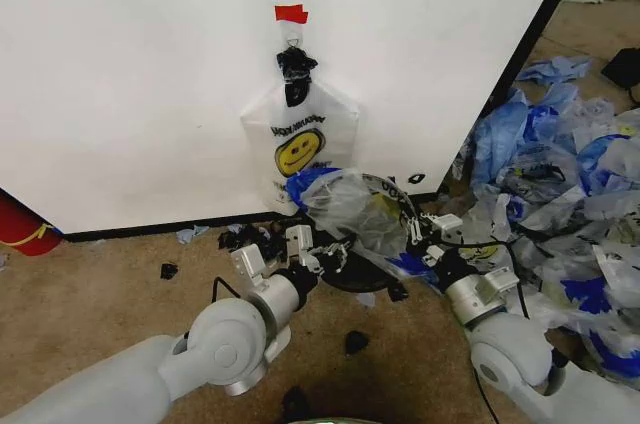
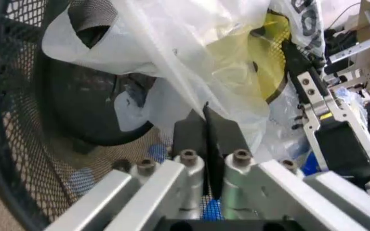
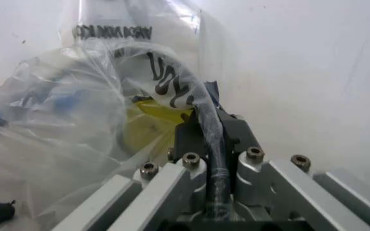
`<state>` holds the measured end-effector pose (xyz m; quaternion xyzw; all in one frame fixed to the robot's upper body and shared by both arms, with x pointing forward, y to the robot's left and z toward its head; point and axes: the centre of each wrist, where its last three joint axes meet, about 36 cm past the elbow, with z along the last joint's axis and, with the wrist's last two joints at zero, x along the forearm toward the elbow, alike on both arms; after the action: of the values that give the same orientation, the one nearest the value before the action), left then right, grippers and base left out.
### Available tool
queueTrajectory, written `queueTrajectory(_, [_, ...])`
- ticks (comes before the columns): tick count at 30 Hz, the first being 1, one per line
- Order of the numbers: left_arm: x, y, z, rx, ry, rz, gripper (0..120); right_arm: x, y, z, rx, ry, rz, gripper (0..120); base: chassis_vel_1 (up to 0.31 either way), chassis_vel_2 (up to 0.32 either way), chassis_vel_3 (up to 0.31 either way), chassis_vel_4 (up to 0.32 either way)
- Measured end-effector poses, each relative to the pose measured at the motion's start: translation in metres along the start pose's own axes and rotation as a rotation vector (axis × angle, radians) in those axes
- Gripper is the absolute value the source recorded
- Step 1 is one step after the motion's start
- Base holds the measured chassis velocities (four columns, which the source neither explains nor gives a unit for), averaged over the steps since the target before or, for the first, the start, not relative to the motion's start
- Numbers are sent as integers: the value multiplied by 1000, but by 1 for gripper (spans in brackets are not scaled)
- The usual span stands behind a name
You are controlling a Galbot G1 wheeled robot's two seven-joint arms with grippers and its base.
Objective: Pick up the garbage bag from the wall and place it over the trash bin.
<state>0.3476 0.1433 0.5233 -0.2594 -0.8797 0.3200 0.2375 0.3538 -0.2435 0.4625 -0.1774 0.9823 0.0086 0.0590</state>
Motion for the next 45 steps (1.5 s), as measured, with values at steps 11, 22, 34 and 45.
queueTrajectory(11, [11, 2, 6, 0, 0, -7, 0, -5, 1, 0, -51, 1, 57, 0, 0, 0, 0, 0])
queueTrajectory(22, [16, 2, 8, -5, -1, 0, 0, -8, -6, -5, -100, 1, 96, 0, 0, 0, 0, 0])
queueTrajectory(34, [17, 3, 12, -12, -6, -2, 0, -9, -15, -19, -150, -10, 123, 0, 0, 0, 0, 0])
queueTrajectory(45, [16, 5, 14, -14, -8, -1, 0, -11, -24, -34, -186, -21, 151, 0, 0, 0, 0, 0])
